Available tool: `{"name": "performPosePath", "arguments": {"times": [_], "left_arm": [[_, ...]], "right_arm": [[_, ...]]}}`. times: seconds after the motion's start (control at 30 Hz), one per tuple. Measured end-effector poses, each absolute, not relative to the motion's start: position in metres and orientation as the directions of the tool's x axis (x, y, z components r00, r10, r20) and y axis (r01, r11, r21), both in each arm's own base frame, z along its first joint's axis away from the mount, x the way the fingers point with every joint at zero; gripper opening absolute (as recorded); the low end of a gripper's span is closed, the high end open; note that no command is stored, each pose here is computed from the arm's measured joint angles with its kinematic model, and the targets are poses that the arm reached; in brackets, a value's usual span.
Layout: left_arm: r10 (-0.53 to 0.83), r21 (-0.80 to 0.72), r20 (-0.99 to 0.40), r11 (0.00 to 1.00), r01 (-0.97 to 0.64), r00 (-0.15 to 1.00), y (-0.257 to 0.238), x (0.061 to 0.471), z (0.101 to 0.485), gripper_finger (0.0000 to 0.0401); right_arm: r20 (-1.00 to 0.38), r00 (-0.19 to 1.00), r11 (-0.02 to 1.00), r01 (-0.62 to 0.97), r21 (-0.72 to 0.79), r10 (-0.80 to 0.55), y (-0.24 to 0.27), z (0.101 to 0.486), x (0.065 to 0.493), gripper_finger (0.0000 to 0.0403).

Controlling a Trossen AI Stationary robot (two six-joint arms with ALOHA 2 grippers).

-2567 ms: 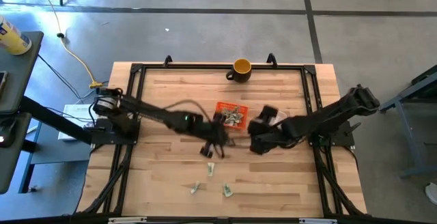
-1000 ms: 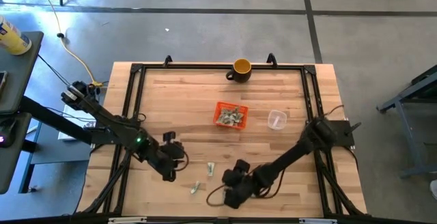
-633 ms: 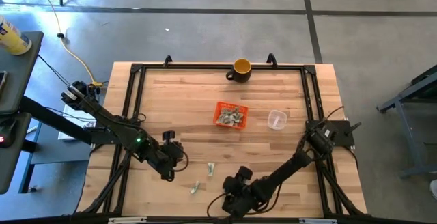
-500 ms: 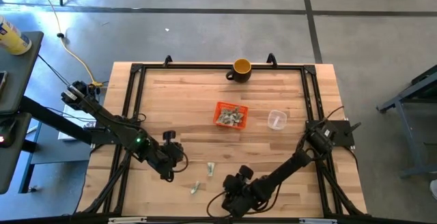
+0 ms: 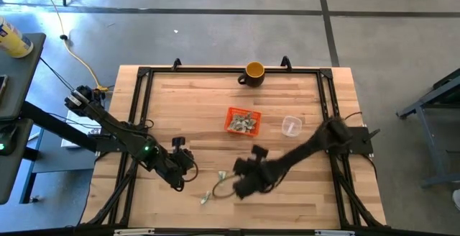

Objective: Pick and place items into bin
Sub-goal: Put the white stevia packet into the orange bin

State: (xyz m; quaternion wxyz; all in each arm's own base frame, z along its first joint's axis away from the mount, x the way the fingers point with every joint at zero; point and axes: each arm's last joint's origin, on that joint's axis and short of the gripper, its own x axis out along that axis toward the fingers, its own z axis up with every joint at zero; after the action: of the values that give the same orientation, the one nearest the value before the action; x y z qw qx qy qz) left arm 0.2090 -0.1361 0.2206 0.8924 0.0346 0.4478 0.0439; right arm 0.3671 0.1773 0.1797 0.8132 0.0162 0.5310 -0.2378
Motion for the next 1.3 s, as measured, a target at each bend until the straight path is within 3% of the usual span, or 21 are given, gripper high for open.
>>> {"name": "performPosePath", "arguments": {"times": [0.13,0.33,0.63,0.77,0.93,1.07,1.17,1.3], "left_arm": [[0.098,0.066,-0.779,0.995,-0.074,0.620,-0.135,0.208,0.208,0.0166],[0.109,0.009,-0.747,0.988,-0.154,0.656,-0.133,0.207,0.193,0.0166],[0.176,-0.019,-0.670,0.967,-0.254,0.721,-0.121,0.219,0.193,0.0166],[0.202,-0.023,-0.676,0.955,-0.294,0.709,-0.111,0.225,0.191,0.0166],[0.245,-0.026,-0.675,0.935,-0.354,0.696,-0.096,0.232,0.192,0.0166],[0.192,-0.075,-0.692,0.940,-0.334,0.696,-0.086,0.240,0.192,0.0166],[0.043,-0.152,-0.674,0.969,-0.196,0.737,-0.083,0.252,0.194,0.0166],[-0.064,-0.108,-0.633,0.994,-0.006,0.772,-0.086,0.266,0.190,0.0166]], "right_arm": [[-0.848,0.276,0.857,0.398,-0.328,-0.453,0.135,0.218,0.353,0.0009],[-0.817,0.285,0.801,0.511,-0.313,-0.501,0.068,0.255,0.328,0.0004],[-0.851,0.352,0.864,0.459,-0.206,-0.390,-0.017,0.238,0.335,0.0002],[-0.863,0.396,0.902,0.407,-0.142,-0.314,-0.036,0.231,0.344,0.0003],[-0.900,0.363,0.931,0.348,-0.111,-0.243,-0.047,0.216,0.347,0.0010],[-0.900,0.371,0.939,0.329,-0.103,-0.229,-0.049,0.214,0.349,0.0052],[-0.890,0.391,0.940,0.327,-0.103,-0.233,-0.048,0.217,0.350,0.0110],[-0.892,0.389,0.956,0.260,-0.134,-0.231,-0.041,0.220,0.349,0.0193]]}}
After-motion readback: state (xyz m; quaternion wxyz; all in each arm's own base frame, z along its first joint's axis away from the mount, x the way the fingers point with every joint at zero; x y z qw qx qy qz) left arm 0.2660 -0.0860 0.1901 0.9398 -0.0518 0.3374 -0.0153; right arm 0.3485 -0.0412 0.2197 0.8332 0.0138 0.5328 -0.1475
